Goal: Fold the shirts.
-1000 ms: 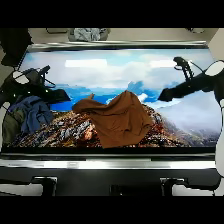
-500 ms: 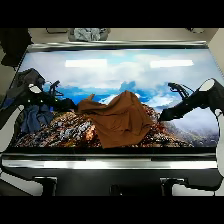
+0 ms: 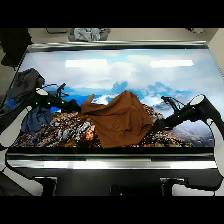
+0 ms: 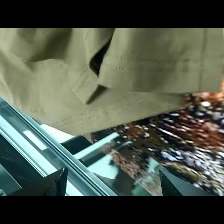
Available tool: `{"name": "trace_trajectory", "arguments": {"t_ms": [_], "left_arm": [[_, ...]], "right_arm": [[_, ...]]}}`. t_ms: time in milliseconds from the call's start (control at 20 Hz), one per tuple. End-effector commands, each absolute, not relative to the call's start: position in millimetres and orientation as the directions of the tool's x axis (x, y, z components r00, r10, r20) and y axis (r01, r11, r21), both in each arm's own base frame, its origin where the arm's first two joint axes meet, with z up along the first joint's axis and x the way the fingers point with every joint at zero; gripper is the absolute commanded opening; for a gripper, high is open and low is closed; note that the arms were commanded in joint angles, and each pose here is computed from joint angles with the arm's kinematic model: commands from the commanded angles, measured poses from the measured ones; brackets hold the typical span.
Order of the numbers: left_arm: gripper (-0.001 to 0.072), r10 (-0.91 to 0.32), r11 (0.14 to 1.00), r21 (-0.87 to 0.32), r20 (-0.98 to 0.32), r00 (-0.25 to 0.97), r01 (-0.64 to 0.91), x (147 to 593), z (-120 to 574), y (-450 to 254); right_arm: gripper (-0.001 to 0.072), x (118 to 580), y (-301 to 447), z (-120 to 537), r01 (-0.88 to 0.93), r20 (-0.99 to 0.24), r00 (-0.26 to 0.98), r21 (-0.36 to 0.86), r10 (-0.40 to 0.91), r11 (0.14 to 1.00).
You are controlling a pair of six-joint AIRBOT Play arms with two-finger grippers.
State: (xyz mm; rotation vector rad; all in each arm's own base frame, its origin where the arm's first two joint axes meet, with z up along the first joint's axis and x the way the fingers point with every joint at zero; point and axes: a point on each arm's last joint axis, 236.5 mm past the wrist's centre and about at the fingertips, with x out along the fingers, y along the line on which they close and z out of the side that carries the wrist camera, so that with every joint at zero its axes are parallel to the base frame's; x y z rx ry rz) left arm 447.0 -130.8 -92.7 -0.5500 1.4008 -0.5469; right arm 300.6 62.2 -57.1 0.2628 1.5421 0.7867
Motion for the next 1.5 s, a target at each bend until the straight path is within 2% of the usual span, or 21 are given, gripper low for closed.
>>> {"name": "trace_trajectory", "arguments": {"t_ms": [0,250,400,550,600,650,750,850,950,1050,1150,1200,1250,1350,1450], "left_arm": [[0.003,-0.685,0.728,-0.683,-0.724,0.084,0.058,446,-86,-141],[0.0028,-0.692,0.721,-0.682,-0.715,0.098,0.124,446,-69,-141],[0.0028,-0.695,0.718,-0.68,-0.711,0.108,0.146,445,-56,-142],[0.0028,-0.694,0.719,-0.675,-0.709,0.126,0.165,446,-44,-142],[0.0028,-0.694,0.72,-0.674,-0.709,0.13,0.168,446,-42,-142],[0.0028,-0.694,0.72,-0.674,-0.708,0.132,0.166,447,-42,-141],[0.0028,-0.696,0.718,-0.678,-0.706,0.132,0.158,446,-40,-136],[0.0028,-0.697,0.717,-0.678,-0.702,0.145,0.16,448,-30,-127],[0.0027,-0.694,0.72,-0.671,-0.696,0.184,0.177,452,-12,-117],[0.0027,-0.686,0.728,-0.641,-0.683,0.252,0.246,456,25,-109],[0.0026,-0.683,0.73,-0.601,-0.621,0.384,0.325,462,96,-106],[0.0026,-0.683,0.726,-0.576,-0.542,0.489,0.375,465,152,-105],[0.0026,-0.664,0.735,-0.541,-0.446,0.601,0.41,464,211,-99],[0.0026,-0.529,0.793,-0.465,-0.205,0.824,0.394,445,341,-67],[0.0026,-0.341,0.86,-0.386,0.052,0.939,0.334,390,449,-28]], "right_arm": [[0.0687,290,70,-72,-0.247,-0.768,-0.153,0.639,0.622,0.729],[0.0696,261,100,-103,-0.233,-0.763,-0.208,0.646,0.612,0.727],[0.0708,274,130,-114,-0.283,-0.792,-0.15,0.608,0.592,0.742],[0.069,284,161,-110,-0.259,-0.775,-0.108,0.626,0.622,0.735],[0.0612,281,170,-111,-0.264,-0.777,-0.118,0.625,0.619,0.734],[0.0502,279,176,-112,-0.271,-0.782,-0.124,0.619,0.611,0.737],[0.0044,277,182,-113,-0.29,-0.788,-0.127,0.61,0.602,0.738],[0.0035,281,175,-108,-0.321,-0.806,-0.118,0.584,0.58,0.746],[0.0035,298,152,-93,-0.388,-0.848,-0.061,0.506,0.526,0.77],[0.0035,330,126,-53,-0.448,-0.866,0.072,0.415,0.494,0.792],[0.0036,375,95,27,-0.487,-0.83,0.299,0.291,0.471,0.823],[0.0036,393,79,79,-0.496,-0.785,0.428,0.21,0.448,0.842],[0.0036,406,62,144,-0.496,-0.709,0.572,0.102,0.413,0.862],[0.0036,404,31,279,-0.415,-0.494,0.815,-0.132,0.303,0.9],[0.0036,357,5,413,-0.215,-0.206,0.968,-0.37,0.145,0.904]]}}
